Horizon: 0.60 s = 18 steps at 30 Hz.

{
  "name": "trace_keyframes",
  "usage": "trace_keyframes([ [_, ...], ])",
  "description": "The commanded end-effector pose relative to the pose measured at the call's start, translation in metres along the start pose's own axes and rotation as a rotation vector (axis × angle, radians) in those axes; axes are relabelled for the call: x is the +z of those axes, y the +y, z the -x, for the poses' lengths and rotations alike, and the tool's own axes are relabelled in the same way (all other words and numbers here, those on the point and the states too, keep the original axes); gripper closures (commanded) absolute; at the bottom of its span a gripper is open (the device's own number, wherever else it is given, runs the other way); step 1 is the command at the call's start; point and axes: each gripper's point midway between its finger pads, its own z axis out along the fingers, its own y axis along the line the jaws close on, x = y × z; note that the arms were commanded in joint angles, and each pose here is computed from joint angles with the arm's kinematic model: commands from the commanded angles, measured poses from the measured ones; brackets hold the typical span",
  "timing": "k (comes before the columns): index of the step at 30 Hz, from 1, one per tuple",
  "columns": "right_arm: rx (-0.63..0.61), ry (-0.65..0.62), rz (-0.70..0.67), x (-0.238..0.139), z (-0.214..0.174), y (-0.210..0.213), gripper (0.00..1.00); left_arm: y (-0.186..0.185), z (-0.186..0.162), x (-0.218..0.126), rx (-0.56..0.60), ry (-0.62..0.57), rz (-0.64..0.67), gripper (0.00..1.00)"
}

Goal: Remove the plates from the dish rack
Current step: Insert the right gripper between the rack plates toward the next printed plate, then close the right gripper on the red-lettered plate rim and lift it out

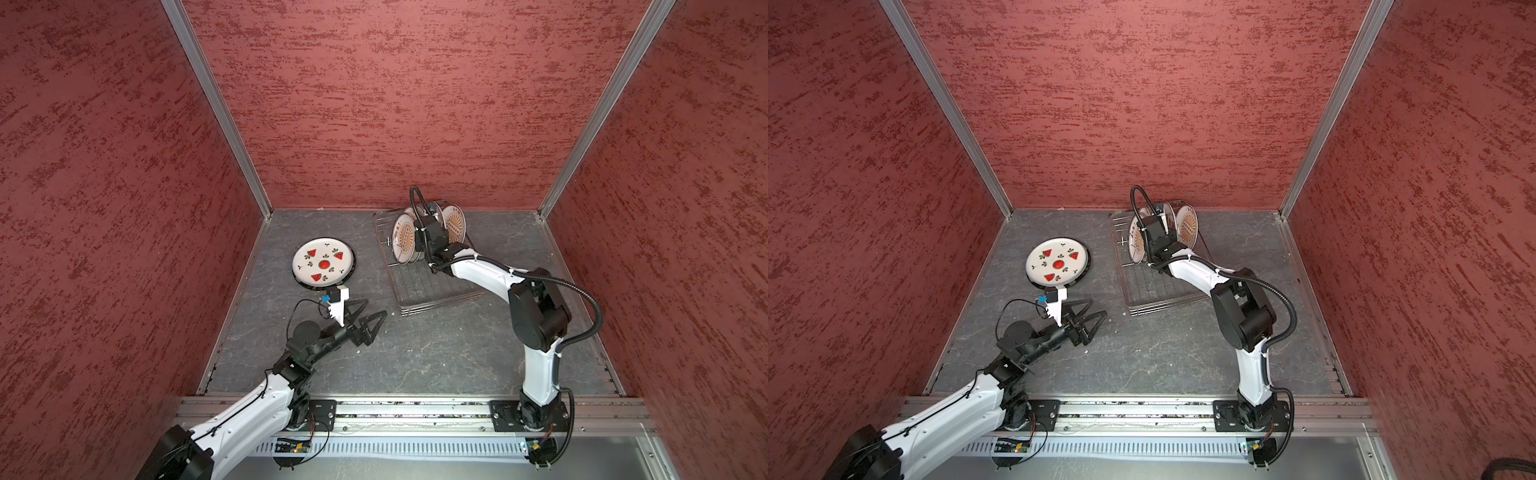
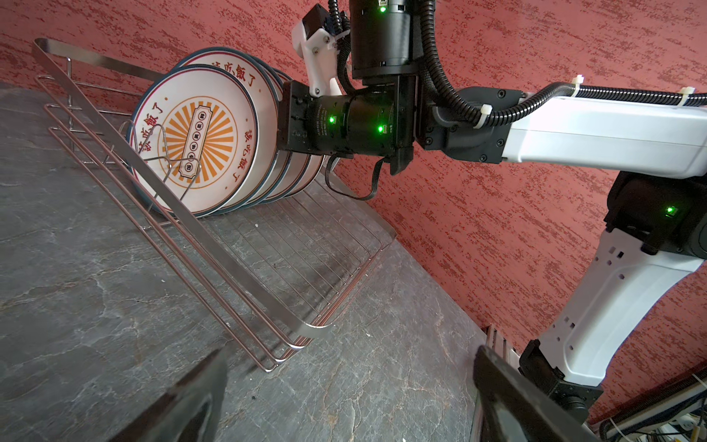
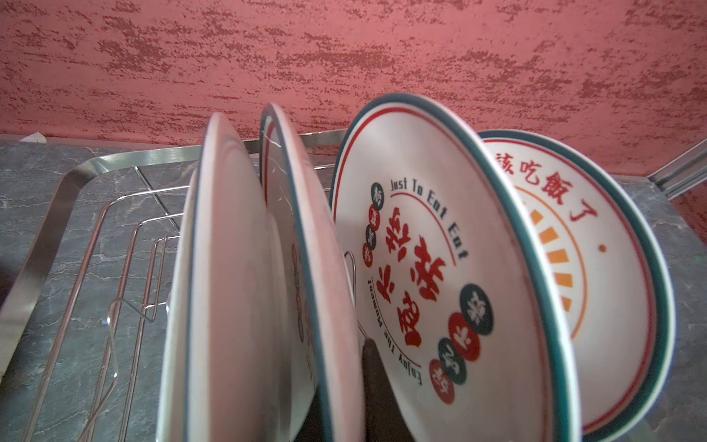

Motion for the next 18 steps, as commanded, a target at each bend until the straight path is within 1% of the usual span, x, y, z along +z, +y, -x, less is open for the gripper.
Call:
trace_keyframes([
  [1, 0.009, -0.099, -0.022, -0.015, 0.040, 0.000, 0.96, -0.001, 0.009, 0.002, 0.008, -0.022, 0.014, 0.01],
  [7, -0.005, -0.154, -0.061, -0.035, 0.060, -0.005, 0.97, 0.001, 0.010, 0.002, 0.006, -0.026, 0.028, 0.01],
  [11, -0.013, -0.182, -0.099, -0.045, 0.066, -0.010, 0.98, 0.002, 0.011, 0.002, -0.002, -0.030, 0.034, 0.01],
  [18, 0.011, -0.225, -0.103, -0.068, 0.075, -0.020, 0.98, 0.000, 0.010, 0.001, -0.002, -0.030, 0.023, 0.01],
])
